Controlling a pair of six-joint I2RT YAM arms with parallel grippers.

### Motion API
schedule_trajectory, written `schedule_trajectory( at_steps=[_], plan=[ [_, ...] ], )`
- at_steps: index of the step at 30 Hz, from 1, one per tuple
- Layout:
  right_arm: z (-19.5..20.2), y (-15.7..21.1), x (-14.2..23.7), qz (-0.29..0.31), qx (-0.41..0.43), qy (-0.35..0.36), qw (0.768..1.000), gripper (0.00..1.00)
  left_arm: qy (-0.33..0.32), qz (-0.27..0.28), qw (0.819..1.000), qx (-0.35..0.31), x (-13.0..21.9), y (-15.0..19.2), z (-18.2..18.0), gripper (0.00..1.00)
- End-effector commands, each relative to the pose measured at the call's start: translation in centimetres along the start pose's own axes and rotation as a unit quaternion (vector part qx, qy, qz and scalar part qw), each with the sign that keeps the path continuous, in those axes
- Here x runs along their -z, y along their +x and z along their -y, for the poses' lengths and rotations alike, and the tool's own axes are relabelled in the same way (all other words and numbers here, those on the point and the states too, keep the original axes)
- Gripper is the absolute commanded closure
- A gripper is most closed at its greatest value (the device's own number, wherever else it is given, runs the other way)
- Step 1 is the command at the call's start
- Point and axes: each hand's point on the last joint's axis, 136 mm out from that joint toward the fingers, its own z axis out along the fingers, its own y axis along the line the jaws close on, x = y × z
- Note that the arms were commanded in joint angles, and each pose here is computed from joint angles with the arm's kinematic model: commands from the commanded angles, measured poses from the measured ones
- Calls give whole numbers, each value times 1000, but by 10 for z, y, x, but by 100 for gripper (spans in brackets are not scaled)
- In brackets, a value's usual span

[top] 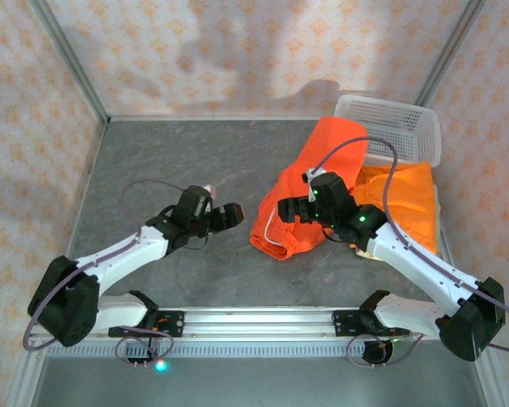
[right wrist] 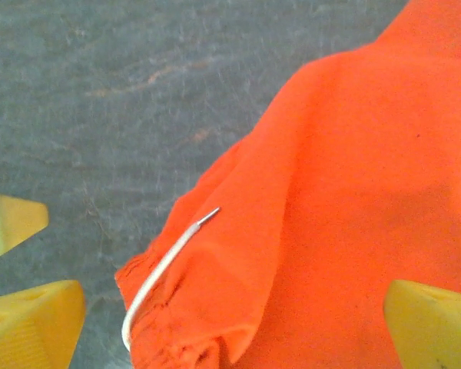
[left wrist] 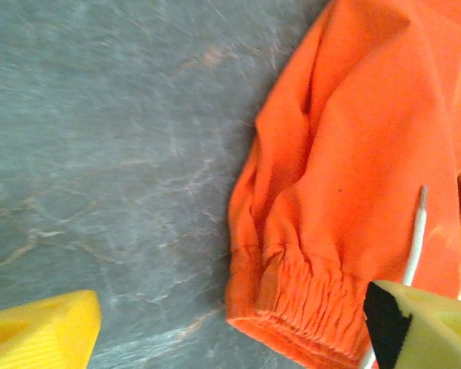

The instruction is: Fold and stack the shorts

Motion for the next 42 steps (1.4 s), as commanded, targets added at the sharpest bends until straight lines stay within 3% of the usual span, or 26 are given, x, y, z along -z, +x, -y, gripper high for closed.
schedule_trajectory(
  at_steps=[1,7,16,28,29,35,42],
  plan=[
    [3,4,12,7,-6,-1,1000,0,29,-30,999,1,-11,11,21,14],
    [21,-1,21,41,-9,41,998,0,27,-71,997,2,-37,33,33,20],
    [29,3,17,46,-19,57,997,0,31,-108,993,-27,-63,49,63,40],
    [32,7,17,40,-9,65,997,0,4,-113,993,-36,-69,50,57,95],
    [33,7,17,42,-10,67,997,0,3,-106,993,-41,-66,47,59,100],
    [34,3,19,50,-10,70,996,0,-26,-29,997,-72,-19,0,63,100],
    [35,-6,23,62,-9,74,995,0,-52,107,992,-40,89,-96,34,100]
  ],
)
